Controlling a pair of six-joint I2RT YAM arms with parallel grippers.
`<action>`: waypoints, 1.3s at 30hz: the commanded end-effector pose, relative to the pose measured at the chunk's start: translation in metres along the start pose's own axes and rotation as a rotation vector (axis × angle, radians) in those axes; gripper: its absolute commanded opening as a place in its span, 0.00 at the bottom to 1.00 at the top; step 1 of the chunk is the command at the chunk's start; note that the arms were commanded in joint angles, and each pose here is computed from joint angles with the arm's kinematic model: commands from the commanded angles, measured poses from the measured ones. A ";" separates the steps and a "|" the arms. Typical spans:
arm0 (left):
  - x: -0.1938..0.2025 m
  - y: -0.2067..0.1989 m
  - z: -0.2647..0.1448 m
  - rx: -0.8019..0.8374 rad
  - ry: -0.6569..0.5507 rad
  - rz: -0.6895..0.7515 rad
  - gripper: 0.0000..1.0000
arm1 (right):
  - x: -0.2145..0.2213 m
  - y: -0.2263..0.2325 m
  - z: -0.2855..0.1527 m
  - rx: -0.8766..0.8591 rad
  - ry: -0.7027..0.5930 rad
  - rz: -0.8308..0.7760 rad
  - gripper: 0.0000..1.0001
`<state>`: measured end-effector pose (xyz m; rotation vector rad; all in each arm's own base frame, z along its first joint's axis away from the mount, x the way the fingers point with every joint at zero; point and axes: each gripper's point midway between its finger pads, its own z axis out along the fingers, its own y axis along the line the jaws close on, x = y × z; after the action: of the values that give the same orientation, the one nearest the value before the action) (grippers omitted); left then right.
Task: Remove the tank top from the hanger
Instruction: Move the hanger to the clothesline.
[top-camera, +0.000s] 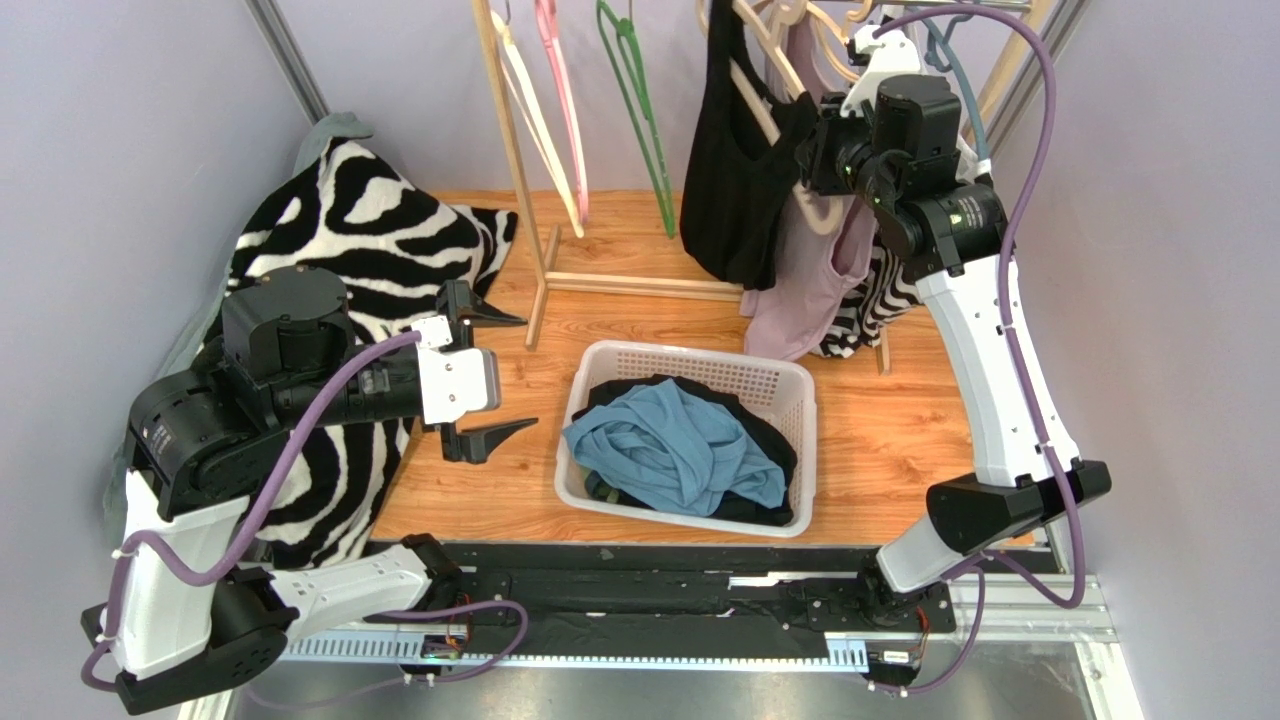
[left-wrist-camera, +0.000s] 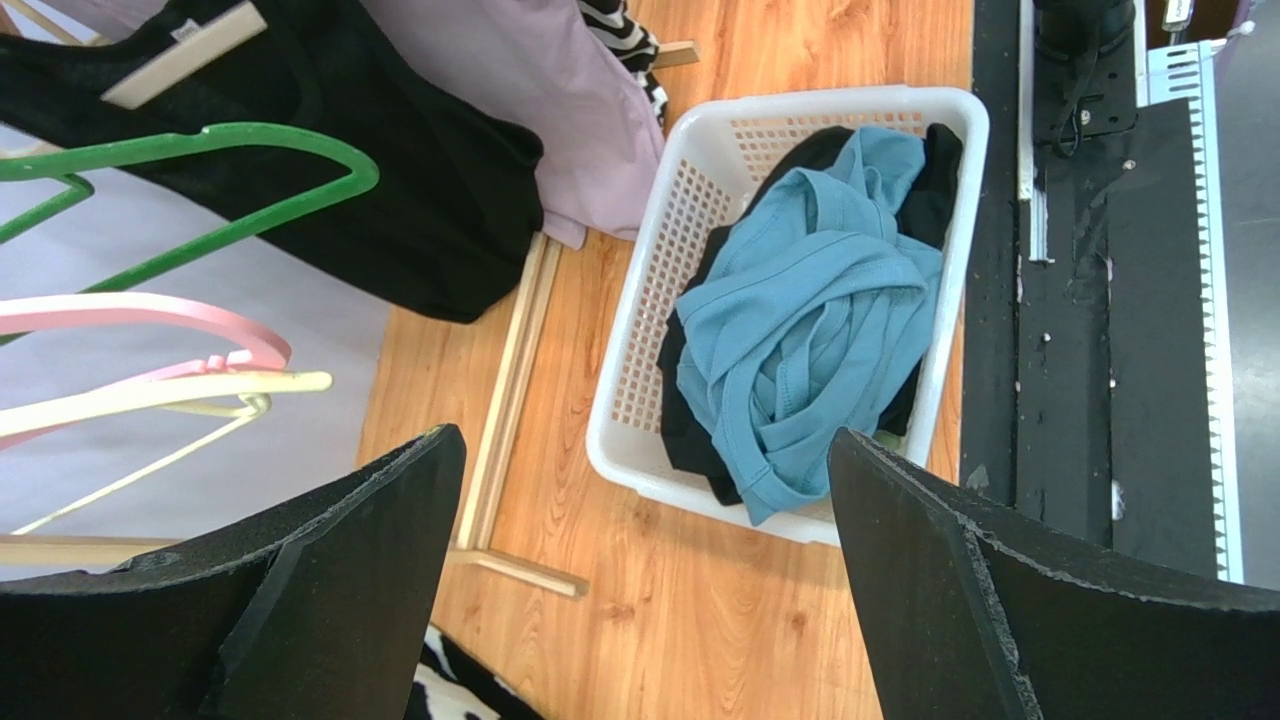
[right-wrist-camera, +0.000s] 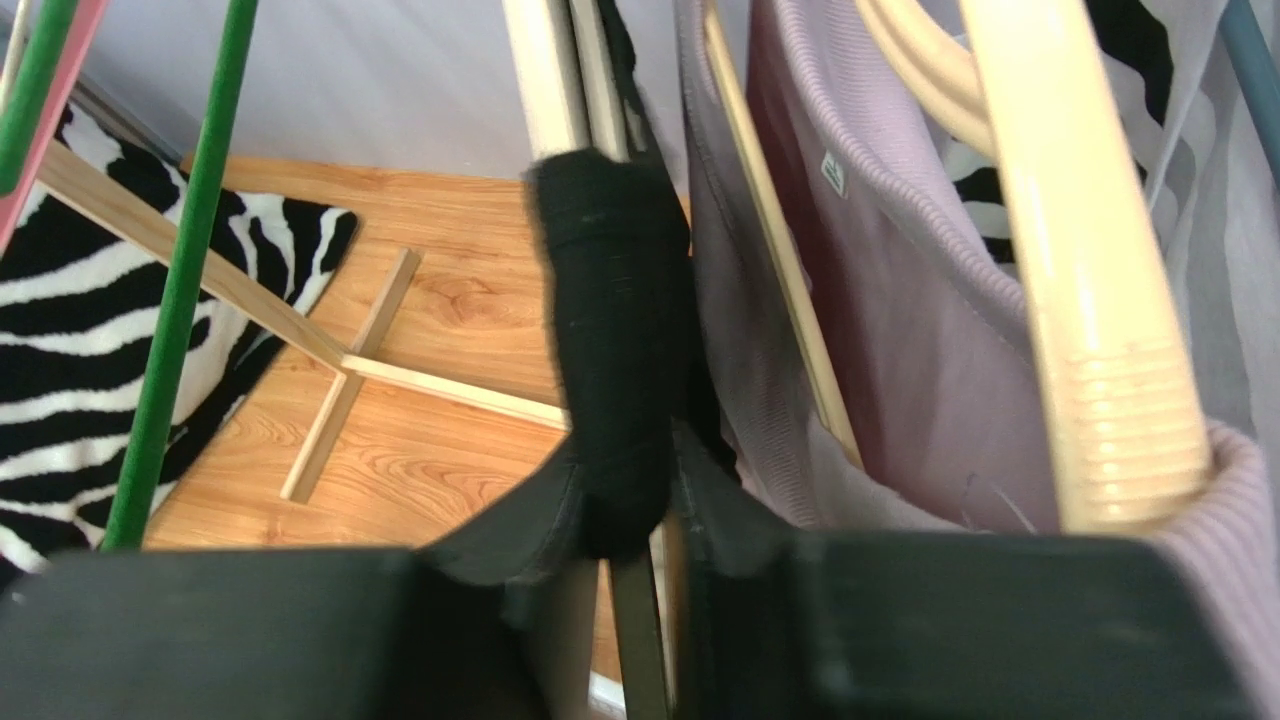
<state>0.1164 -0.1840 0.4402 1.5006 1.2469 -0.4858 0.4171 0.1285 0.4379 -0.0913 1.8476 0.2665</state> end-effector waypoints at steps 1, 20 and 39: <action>-0.007 -0.001 -0.002 0.007 -0.028 -0.010 0.99 | -0.037 0.008 -0.018 -0.037 -0.146 0.005 0.12; -0.002 -0.001 -0.001 0.005 -0.013 -0.011 0.99 | -0.051 0.041 0.003 0.055 -0.252 -0.195 0.00; 0.000 -0.002 -0.003 -0.003 -0.007 -0.009 0.99 | -0.131 0.050 -0.054 0.131 -0.558 -0.114 0.00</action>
<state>0.1154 -0.1819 0.4392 1.4975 1.2501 -0.4846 0.4292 0.1872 0.4971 -0.1884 1.5417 0.0248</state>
